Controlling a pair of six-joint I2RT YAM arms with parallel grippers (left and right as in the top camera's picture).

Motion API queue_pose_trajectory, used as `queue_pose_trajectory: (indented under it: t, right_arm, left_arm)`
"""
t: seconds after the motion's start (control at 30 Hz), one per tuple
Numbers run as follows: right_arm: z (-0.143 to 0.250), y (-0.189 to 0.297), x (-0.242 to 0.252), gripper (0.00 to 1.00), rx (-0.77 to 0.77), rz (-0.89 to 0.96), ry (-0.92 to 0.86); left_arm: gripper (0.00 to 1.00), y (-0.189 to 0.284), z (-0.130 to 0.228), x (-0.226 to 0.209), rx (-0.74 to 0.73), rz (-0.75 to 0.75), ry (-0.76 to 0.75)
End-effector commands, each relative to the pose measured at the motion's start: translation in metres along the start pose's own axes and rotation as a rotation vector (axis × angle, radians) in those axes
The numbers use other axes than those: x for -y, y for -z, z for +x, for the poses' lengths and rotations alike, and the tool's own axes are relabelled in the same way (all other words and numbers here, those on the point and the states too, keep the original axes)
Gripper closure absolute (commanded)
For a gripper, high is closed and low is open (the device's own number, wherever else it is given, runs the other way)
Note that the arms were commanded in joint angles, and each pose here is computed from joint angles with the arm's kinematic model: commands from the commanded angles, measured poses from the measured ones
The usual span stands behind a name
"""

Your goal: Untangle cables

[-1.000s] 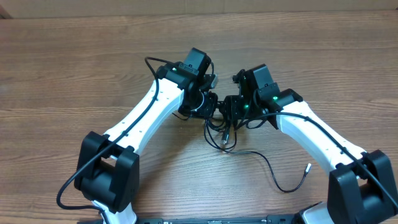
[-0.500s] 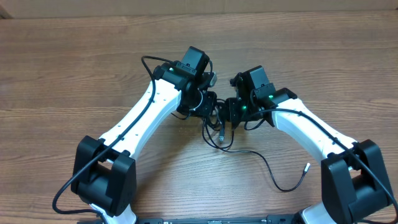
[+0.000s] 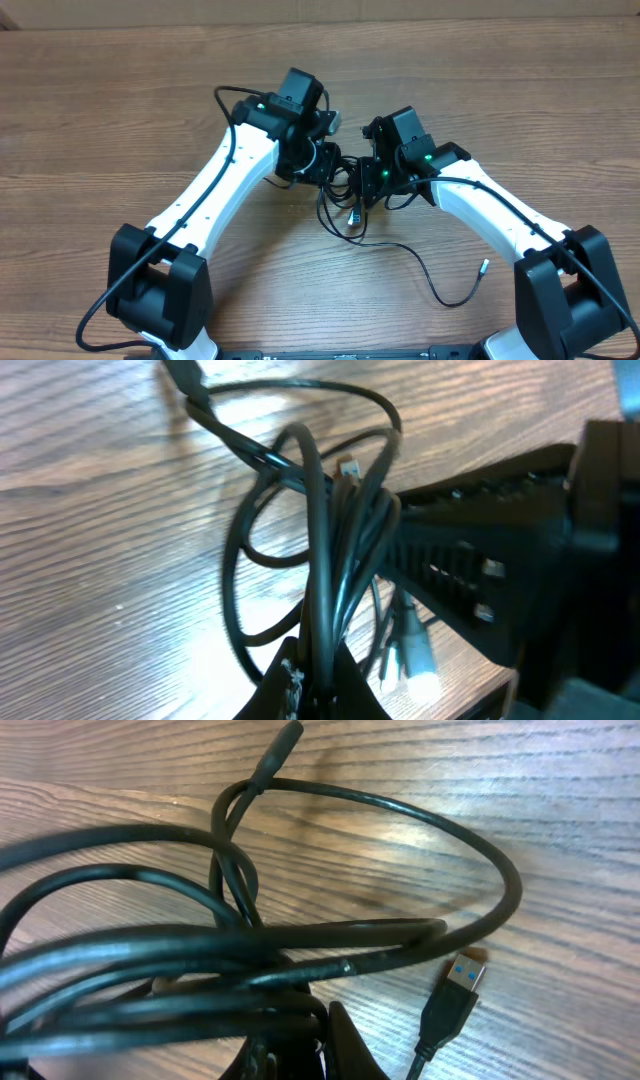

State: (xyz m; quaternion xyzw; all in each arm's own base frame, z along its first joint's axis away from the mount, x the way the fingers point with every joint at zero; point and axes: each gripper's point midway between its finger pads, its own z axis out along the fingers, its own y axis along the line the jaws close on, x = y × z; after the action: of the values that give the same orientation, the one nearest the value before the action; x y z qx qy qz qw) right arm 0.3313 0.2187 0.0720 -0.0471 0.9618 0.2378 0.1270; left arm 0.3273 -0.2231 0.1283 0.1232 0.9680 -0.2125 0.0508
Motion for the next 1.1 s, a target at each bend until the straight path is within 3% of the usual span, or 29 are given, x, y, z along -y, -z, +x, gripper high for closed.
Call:
queue_pose_trajectory:
  t: [0.0,0.2,0.4,0.47,0.6,0.8,0.87,0.9,0.97,1.0,1.07]
  right_arm:
    - [-0.006,0.01,0.015,0.96,0.017,0.046,-0.056]
    - [-0.01,0.072,-0.05,0.97,0.006,-0.176,0.074]
    - [-0.008,0.126,-0.066,0.96,0.053,-0.177,0.18]
    - [-0.021,0.135,-0.047,0.96,0.123,-0.078,0.147]
    - [-0.059,0.183,0.049,0.96,0.373,0.303,-0.155]
    - [-0.054,0.211,0.116,0.96,0.397,0.42,-0.343]
    - [-0.052,0.209,0.114,0.96,0.379,0.397,-0.349]
    - [-0.051,0.206,0.109,0.9,0.366,0.363,-0.346]
    - [-0.05,0.198,0.091,0.69,0.333,0.261,-0.32]
    - [-0.05,0.195,0.081,0.53,0.316,0.214,-0.287]
    - [-0.051,0.19,0.064,0.41,0.293,0.137,-0.212]
  left_arm:
    - [0.96,0.046,-0.019,-0.017,0.135,-0.06,0.021]
    - [0.96,0.048,-0.023,-0.038,0.165,-0.184,0.074]
    - [0.96,0.052,-0.026,-0.05,0.186,-0.236,0.109]
    - [0.96,0.052,-0.025,-0.053,0.184,-0.252,0.112]
    - [0.96,0.059,-0.012,-0.079,0.145,-0.371,0.151]
    - [0.96,0.07,-0.008,-0.097,0.144,-0.377,0.208]
    - [0.96,0.071,-0.013,-0.078,0.159,-0.263,0.16]
    - [0.96,0.07,-0.016,-0.059,0.161,-0.162,0.102]
    - [0.95,0.073,-0.02,-0.022,0.173,0.032,-0.025]
    - [0.93,0.076,-0.02,-0.004,0.181,0.124,-0.088]
    - [0.84,0.082,-0.018,0.023,0.191,0.256,-0.189]
